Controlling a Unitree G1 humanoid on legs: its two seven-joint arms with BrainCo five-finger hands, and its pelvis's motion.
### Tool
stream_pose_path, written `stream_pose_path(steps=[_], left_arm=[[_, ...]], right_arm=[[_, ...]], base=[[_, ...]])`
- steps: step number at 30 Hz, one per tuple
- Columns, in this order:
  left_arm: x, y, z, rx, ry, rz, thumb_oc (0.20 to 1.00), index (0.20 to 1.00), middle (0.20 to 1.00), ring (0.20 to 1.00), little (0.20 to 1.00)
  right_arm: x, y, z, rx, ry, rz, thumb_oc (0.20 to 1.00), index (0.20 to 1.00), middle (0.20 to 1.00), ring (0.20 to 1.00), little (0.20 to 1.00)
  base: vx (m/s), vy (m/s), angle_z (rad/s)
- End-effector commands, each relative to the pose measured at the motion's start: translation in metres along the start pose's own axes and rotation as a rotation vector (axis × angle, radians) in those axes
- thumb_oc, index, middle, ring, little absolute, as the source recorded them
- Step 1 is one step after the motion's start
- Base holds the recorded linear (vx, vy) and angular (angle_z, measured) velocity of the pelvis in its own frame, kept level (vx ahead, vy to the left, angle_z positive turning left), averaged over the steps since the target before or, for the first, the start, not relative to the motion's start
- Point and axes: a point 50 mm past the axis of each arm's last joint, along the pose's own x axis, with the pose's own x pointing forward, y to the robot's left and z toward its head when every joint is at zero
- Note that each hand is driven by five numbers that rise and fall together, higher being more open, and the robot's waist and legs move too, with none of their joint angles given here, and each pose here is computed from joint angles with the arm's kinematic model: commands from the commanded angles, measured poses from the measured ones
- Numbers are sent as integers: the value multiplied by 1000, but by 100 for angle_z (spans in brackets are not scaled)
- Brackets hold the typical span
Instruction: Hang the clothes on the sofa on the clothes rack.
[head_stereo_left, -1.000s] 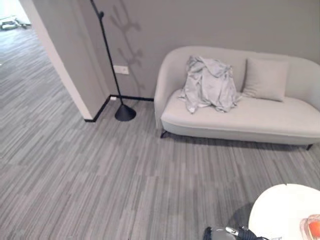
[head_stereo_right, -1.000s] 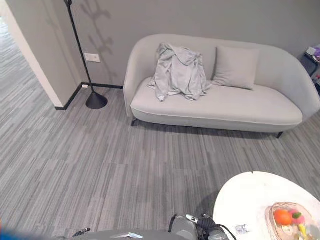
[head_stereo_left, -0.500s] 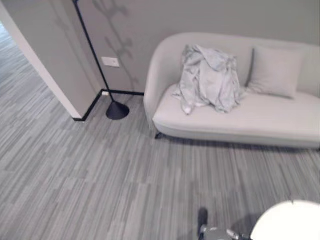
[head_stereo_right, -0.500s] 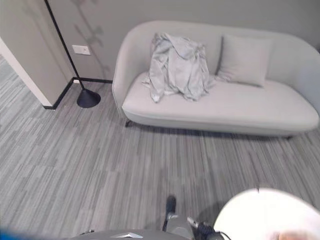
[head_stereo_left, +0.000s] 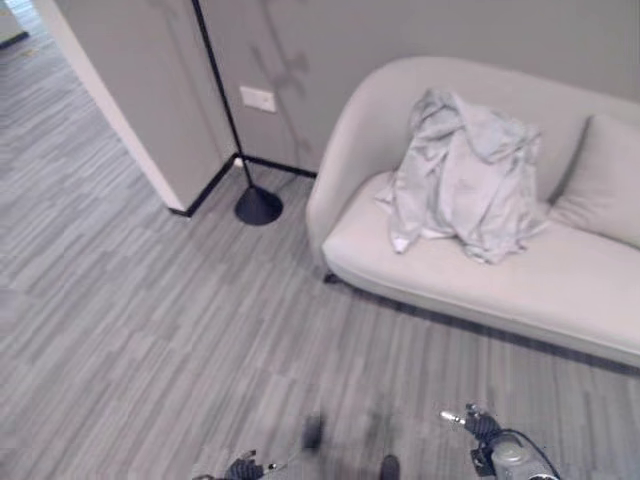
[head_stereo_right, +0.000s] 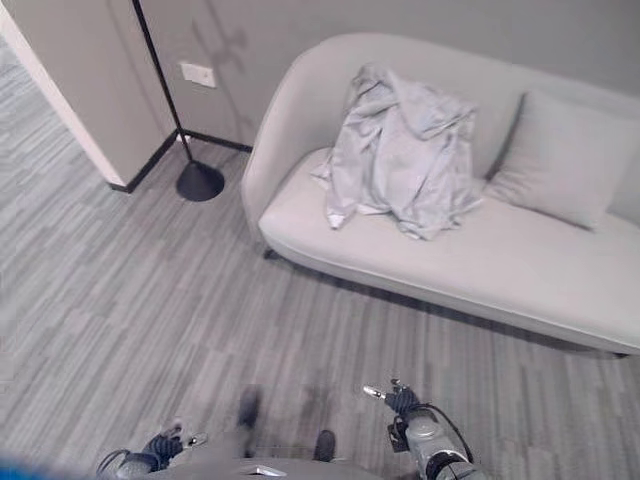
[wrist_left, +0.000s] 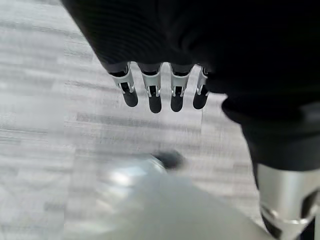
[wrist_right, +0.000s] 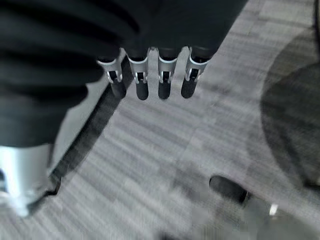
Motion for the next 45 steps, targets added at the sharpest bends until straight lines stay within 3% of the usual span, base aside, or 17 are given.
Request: stream_pose_path(steps=[1,7,18,21,35,45], left_arm=[[0,6,-1,-2,15,22,1000,1000,1000,1000,1000],[-2,13,-14,37,72,24,1000,1000,1000,1000,1000],[1,27,12,-1,-36,74,1000,1000,1000,1000,1000],[1,24,11,-19,-36,80,1000,1000,1000,1000,1000],[0,12,-4,71,31,31,1000,1000,1000,1000,1000],[5,10,37,9,-118,45,1000,1000,1000,1000,1000]], right_arm=[[-2,-7,-9,-6,12,-24,1000,1000,1000,1000,1000],[-3,10,-12,-45,31,40,1000,1000,1000,1000,1000],[-2,11,-4,-57,-4,44,1000,1000,1000,1000,1000],[-1,3,-1,37,-1,0,1000,1000,1000,1000,1000],[-5,4,-19,5,56,0,1000,1000,1000,1000,1000],[-2,-18,-4,2,-15,-47,1000,1000,1000,1000,1000]], base=[[629,217,-33],[494,174,-27],[406,192,-28],[288,-48,-28],[417,-318,28],[268,-275,-2]])
